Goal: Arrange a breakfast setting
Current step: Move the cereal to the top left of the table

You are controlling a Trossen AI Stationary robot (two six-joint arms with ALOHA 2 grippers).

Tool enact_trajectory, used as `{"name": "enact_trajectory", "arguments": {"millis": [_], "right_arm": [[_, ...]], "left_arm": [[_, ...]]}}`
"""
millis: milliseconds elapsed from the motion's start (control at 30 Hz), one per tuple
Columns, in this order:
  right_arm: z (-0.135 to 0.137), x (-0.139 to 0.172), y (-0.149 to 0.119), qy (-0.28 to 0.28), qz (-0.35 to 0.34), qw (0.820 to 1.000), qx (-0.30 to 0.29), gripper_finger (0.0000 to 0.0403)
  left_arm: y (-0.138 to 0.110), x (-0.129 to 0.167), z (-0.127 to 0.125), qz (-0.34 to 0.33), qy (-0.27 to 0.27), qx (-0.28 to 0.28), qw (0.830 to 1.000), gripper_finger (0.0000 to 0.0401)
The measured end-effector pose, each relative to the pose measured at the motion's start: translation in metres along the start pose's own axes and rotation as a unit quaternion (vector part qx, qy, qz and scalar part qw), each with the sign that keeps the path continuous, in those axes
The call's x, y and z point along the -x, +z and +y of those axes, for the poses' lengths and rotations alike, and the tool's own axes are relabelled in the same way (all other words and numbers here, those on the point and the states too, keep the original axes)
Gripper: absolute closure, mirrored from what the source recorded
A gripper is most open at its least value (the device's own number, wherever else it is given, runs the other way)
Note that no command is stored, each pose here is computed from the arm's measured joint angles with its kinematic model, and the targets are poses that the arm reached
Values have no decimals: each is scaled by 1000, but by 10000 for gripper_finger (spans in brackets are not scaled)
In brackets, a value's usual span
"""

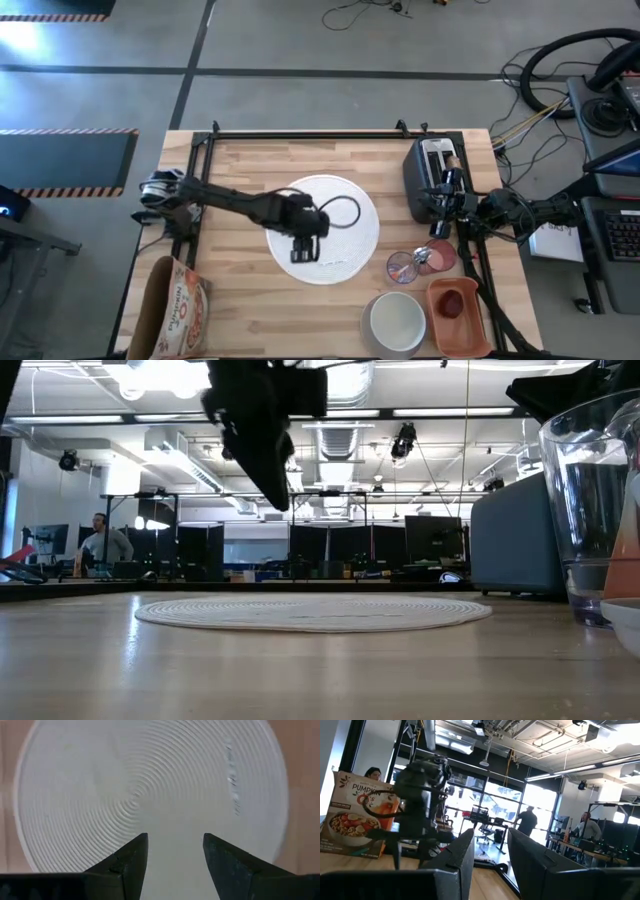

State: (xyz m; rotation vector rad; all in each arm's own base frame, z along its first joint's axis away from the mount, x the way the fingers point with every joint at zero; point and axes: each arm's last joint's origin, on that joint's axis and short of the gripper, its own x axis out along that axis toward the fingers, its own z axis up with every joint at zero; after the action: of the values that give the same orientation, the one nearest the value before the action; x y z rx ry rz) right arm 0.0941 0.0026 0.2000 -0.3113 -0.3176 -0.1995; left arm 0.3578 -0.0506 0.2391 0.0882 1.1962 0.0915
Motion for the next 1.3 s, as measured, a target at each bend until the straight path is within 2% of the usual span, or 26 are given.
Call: {"name": "enact_trajectory", "arguments": {"millis": [133,333,600,767,933,1167,1300], "right_arm": [[0,0,0,0,0,1000,0,296],[0,0,0,0,0,1000,0,296],[0,0,0,0,0,1000,0,296],[0,0,0,0,0,1000,0,296],[0,0,0,0,0,1000,0,296],[0,0,0,0,1,1000,0,296],[0,0,0,0,0,1000,0,296]], "left_arm": [[-14,9,-12,3,-6,6,1000,225],[-49,24,-5,9,16,46,999,225],[-90,67,6,14,-59,66,996,225],[-102,106,14,-11,-74,104,992,219],[-114,134,16,-21,-82,106,991,185],[-119,173,18,-54,-100,94,989,102],[-127,191,24,-5,-84,107,991,70]]}}
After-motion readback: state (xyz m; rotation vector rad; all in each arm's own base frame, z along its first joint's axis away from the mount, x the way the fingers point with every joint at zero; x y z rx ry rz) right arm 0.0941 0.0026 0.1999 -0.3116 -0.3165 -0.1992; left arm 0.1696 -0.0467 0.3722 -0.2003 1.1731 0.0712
